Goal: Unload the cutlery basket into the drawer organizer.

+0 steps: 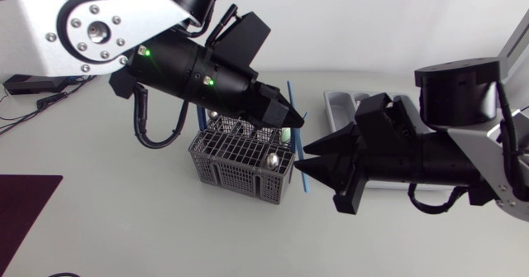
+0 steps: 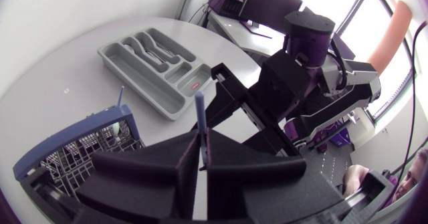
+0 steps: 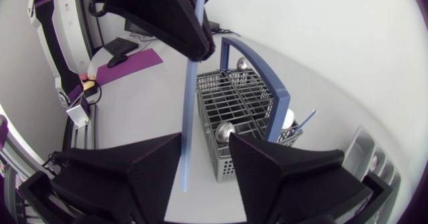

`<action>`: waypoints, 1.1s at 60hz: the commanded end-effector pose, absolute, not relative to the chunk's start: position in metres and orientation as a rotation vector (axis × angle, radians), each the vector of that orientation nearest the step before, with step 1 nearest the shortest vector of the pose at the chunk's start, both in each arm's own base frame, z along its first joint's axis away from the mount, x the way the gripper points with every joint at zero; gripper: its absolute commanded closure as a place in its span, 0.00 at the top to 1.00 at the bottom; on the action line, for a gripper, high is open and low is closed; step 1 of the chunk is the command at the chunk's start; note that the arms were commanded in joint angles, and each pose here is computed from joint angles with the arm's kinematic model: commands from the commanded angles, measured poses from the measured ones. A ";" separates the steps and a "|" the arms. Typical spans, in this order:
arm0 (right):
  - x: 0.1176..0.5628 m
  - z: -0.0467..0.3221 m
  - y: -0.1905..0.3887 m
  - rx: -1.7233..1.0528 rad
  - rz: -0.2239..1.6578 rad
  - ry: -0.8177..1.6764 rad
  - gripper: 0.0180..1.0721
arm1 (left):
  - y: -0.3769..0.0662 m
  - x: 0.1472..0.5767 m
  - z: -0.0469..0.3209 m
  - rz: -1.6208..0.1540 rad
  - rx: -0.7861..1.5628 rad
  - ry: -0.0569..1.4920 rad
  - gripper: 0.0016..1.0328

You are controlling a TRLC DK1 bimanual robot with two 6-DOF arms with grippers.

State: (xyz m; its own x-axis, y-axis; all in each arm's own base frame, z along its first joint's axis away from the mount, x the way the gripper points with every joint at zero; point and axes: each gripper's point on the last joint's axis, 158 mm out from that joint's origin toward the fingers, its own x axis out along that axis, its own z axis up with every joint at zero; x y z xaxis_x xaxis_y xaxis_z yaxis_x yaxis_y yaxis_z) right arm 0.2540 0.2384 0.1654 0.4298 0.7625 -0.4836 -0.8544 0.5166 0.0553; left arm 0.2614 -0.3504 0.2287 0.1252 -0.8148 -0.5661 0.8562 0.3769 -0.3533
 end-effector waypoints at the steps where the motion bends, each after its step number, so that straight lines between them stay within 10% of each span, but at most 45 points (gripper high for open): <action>1: 0.257 0.175 0.244 -0.200 1.019 0.472 0.27 | -0.355 0.262 0.234 -1.231 0.051 0.780 0.10; 18: 0.245 0.173 0.248 -0.206 1.038 0.479 0.11 | -0.351 0.271 0.234 -1.214 0.048 0.769 0.12; 28: 0.238 0.171 0.251 -0.224 1.044 0.480 0.10 | -0.348 0.276 0.238 -1.202 0.041 0.757 0.46; 48: 0.219 0.167 0.240 -0.239 1.031 0.504 0.09 | -0.330 0.299 0.270 -1.141 -0.010 0.671 0.78; 66: 0.211 0.138 0.195 -0.279 0.937 0.555 0.10 | -0.262 0.349 0.339 -0.956 -0.135 0.462 0.82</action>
State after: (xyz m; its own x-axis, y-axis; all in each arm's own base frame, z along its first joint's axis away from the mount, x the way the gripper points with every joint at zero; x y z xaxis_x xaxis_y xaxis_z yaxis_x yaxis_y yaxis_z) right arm 0.2147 0.2086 0.1529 0.4594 0.7066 -0.5382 -0.8310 0.5559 0.0205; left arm 0.3461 -0.2762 0.3016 0.4327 -0.8104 -0.3950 0.7656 0.5617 -0.3137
